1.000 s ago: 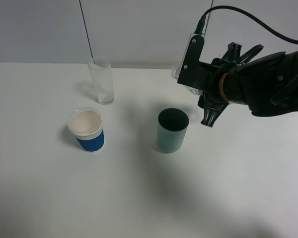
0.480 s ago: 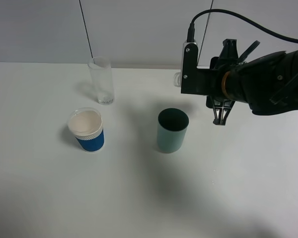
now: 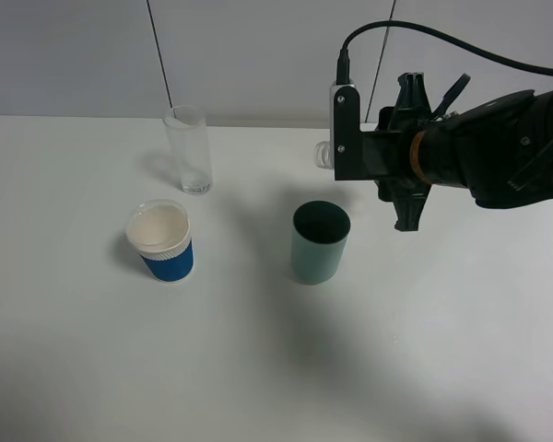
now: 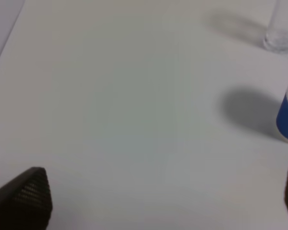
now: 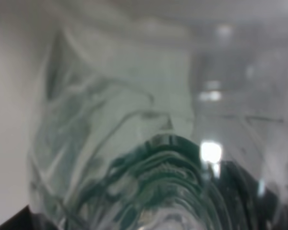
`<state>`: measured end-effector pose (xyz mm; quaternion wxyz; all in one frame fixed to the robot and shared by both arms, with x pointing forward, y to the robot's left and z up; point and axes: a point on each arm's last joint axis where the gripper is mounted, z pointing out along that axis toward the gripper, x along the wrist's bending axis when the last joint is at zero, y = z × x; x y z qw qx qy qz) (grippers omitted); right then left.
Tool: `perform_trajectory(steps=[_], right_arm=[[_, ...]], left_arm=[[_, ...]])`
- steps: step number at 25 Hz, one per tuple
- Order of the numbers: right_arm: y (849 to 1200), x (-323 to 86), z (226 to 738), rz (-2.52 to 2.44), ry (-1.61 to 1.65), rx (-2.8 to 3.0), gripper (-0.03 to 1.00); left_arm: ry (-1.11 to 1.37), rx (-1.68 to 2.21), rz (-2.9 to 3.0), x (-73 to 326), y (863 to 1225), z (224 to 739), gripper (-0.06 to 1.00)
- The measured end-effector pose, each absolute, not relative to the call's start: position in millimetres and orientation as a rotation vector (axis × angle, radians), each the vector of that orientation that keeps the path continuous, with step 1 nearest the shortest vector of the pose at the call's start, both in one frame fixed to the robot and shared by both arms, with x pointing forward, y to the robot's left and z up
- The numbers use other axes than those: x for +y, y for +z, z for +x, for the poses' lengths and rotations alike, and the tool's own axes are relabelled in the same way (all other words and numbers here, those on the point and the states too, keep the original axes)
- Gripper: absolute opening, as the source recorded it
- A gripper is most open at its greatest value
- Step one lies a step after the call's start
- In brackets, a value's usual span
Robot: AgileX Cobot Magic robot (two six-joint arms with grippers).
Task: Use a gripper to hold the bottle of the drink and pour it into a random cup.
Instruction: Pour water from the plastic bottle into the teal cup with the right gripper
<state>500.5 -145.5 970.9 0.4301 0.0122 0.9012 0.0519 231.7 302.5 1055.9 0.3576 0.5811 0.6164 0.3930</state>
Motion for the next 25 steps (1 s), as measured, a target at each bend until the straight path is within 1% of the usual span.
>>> perform_trajectory(steps=[8, 20, 25], right_arm=[[971.4, -144.9, 500.9, -0.115, 0.070, 2.237, 0.55], [971.7, -143.7, 501.0, -0.207, 0.044, 2.225, 0.55], [972.6, -146.2, 502.0, -0.249, -0.018, 2.208, 0.55]], left_arm=[[1.014, 1.591, 1.500, 302.5, 1055.9, 231.7, 0.98], [1.014, 1.591, 1.500, 302.5, 1055.9, 231.7, 0.98], [1.014, 1.591, 1.500, 302.5, 1055.9, 231.7, 0.98]])
